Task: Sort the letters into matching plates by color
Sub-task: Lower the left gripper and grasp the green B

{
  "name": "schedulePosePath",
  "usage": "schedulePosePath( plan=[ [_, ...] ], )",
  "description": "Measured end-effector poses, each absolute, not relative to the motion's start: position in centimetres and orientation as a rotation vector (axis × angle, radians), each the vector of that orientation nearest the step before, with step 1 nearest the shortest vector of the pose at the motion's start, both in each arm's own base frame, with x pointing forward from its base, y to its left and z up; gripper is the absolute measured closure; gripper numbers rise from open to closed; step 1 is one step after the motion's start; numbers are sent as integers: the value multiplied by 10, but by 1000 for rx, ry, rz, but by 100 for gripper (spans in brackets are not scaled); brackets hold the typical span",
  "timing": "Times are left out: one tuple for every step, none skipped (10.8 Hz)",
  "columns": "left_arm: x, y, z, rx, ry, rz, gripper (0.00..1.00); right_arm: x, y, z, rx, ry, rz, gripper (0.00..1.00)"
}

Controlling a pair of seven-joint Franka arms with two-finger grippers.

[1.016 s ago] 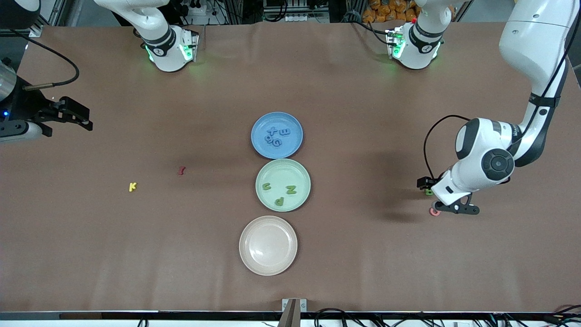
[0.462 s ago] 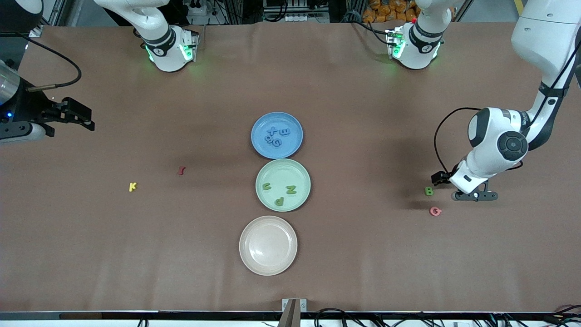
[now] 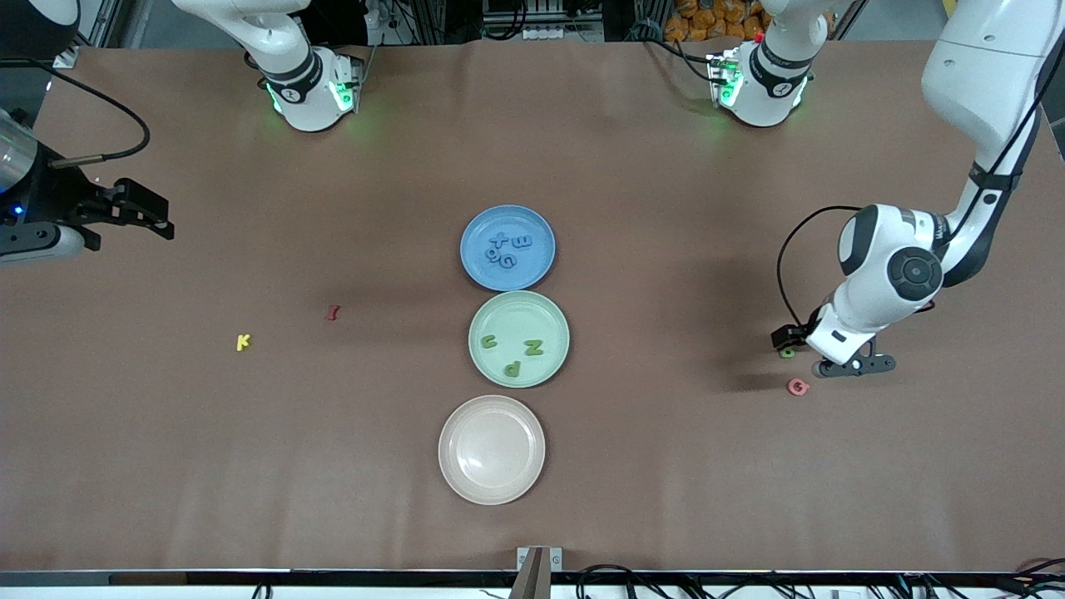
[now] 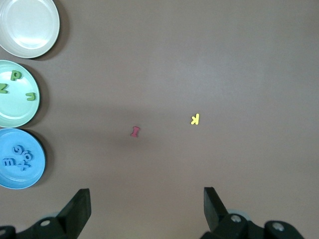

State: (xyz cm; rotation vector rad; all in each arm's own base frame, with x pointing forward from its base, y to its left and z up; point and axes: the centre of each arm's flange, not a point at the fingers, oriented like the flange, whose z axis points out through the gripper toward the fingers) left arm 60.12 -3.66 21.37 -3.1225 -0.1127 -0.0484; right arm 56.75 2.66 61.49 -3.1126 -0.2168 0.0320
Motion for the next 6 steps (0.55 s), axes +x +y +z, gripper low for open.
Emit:
schedulePosePath(
  plan=[
    [602, -43, 206, -3128, -114, -34, 0, 567, 27, 615, -3113, -217, 32, 0],
    [602, -46, 197, -3131, -107, -15, 0, 567, 27, 615, -3113, -217, 32, 0],
    [601, -47, 190, -3133, -104, 2, 0, 567, 27, 615, -3113, -218, 32, 0],
    [600, -46, 184, -3131, -98, 14, 0, 567, 28, 615, -3112, -220, 32, 0],
    [600, -45, 180, -3126, -87, 20, 0, 567, 29, 615, -3112, -222, 33, 0],
    [600, -45, 178, -3122, -76, 23, 0, 567, 29, 615, -3112, -224, 33, 0]
  ],
)
